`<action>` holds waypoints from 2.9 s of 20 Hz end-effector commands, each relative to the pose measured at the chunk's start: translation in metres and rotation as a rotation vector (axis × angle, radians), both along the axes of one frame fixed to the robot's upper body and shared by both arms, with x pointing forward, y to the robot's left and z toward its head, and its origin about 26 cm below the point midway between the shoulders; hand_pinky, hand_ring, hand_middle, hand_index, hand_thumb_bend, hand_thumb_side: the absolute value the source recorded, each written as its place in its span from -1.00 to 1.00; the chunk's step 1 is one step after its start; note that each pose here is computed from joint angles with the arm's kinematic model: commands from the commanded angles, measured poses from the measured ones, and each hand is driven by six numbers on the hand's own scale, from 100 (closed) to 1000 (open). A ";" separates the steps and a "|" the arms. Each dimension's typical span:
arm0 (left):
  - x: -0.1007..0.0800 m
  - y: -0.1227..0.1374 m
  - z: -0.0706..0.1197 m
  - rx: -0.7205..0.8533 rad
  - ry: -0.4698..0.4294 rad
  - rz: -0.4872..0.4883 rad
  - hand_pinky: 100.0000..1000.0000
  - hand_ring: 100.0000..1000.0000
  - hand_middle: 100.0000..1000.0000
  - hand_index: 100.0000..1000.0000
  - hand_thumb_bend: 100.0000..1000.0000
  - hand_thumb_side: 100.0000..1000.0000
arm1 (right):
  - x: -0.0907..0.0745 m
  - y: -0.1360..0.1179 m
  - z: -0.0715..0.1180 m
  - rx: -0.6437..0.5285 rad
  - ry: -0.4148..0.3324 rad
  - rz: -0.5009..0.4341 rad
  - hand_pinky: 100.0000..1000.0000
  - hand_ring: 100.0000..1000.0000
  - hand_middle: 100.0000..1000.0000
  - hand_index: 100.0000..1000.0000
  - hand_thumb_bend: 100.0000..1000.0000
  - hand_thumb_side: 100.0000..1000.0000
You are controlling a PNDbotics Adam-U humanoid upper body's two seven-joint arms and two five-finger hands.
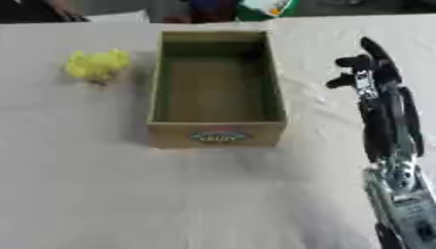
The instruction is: Pick up objects on the table and place them in the box.
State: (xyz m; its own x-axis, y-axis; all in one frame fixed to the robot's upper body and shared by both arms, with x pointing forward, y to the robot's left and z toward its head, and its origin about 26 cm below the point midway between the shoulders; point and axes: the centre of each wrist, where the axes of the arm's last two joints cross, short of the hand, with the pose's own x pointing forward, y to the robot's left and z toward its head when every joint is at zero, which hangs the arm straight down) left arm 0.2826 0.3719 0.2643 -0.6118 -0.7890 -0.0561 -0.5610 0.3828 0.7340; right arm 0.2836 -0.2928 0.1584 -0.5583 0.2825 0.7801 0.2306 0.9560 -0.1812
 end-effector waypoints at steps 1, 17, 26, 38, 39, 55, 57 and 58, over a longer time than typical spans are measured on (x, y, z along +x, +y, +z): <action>0.008 0.014 0.018 0.162 0.007 0.123 -0.11 0.16 0.40 0.84 -1.00 0.65 | -0.002 -0.001 0.010 -0.037 -0.025 0.009 0.68 0.04 0.31 0.92 -1.00 0.58; 0.096 0.074 0.005 0.256 0.404 0.166 -0.04 0.26 0.53 0.88 -1.00 0.84 | -0.001 0.002 0.011 -0.073 -0.002 0.048 0.68 0.04 0.31 0.92 -1.00 0.58; 0.121 0.062 0.000 0.338 0.482 0.129 -0.01 0.31 0.54 0.89 -1.00 0.78 | 0.001 0.003 0.014 -0.085 -0.008 0.064 0.68 0.04 0.32 0.92 -1.00 0.57; 0.130 0.057 0.006 0.484 0.541 0.131 0.10 0.51 0.69 1.00 -0.29 0.50 | 0.001 0.003 0.015 -0.091 -0.007 0.070 0.68 0.04 0.32 0.93 -1.00 0.56; 0.130 0.058 0.007 0.493 0.543 0.130 0.10 0.51 0.69 1.00 -0.29 0.50 | 0.001 0.003 0.015 -0.091 -0.007 0.071 0.68 0.04 0.32 0.93 -1.00 0.56; 0.143 0.052 0.030 0.371 0.440 0.105 0.18 0.62 0.72 0.99 -0.38 0.24 | 0.004 0.008 0.022 -0.106 -0.027 0.102 0.68 0.04 0.32 0.94 -1.00 0.56; 0.145 0.048 0.032 0.340 0.414 0.110 0.17 0.62 0.71 0.97 -0.39 0.24 | 0.005 0.010 0.024 -0.107 -0.033 0.113 0.68 0.04 0.32 0.94 -1.00 0.56; 0.146 0.047 0.032 0.327 0.404 0.114 0.17 0.62 0.71 0.97 -0.40 0.24 | 0.006 0.010 0.025 -0.107 -0.035 0.117 0.68 0.04 0.32 0.94 -1.00 0.56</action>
